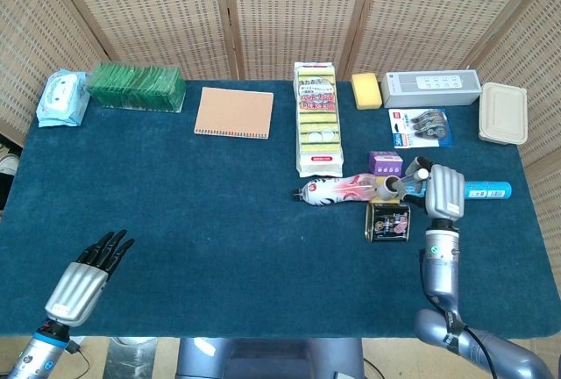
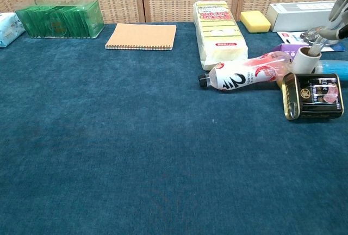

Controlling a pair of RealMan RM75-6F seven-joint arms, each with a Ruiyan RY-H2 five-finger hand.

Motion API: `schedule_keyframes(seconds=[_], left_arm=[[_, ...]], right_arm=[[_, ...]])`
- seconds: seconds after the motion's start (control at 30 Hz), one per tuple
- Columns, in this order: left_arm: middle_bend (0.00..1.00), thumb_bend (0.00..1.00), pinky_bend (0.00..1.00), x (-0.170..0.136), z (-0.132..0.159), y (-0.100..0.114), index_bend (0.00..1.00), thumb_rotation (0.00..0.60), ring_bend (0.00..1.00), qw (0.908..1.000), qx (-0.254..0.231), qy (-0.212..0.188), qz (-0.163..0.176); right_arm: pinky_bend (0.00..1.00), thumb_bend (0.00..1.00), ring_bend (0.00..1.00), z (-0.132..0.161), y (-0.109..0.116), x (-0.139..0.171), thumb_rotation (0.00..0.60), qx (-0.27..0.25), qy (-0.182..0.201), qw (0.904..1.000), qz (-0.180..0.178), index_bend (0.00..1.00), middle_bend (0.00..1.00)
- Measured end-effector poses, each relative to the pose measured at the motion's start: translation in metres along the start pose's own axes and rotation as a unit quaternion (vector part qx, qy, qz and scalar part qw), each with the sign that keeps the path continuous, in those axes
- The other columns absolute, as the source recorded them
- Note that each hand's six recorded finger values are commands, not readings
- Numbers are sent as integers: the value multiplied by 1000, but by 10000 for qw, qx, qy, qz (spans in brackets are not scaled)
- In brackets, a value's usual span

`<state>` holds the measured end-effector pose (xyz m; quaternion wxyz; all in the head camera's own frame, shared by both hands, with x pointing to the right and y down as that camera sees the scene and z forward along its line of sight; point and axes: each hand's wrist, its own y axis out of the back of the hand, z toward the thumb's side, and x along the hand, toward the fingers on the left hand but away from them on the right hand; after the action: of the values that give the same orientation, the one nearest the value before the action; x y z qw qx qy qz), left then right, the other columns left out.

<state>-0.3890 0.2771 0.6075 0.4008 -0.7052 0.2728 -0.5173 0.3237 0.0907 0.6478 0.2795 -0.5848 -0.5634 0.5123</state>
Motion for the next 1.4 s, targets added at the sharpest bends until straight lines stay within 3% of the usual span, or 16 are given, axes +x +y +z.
schedule_keyframes(seconds=[0.67,1.4], left_arm=[[17,205,210,-2,0,2,32,600,10,10000,-19,-10,35],[17,205,211,-2,0,3,32,600,14,10000,-28,-15,49]], right_arm=[[790,348,910,13,28,8,600,345,146,9993,37,715,852],[811,361,942,21,57,13,600,447,215,9987,-147,745,888]])
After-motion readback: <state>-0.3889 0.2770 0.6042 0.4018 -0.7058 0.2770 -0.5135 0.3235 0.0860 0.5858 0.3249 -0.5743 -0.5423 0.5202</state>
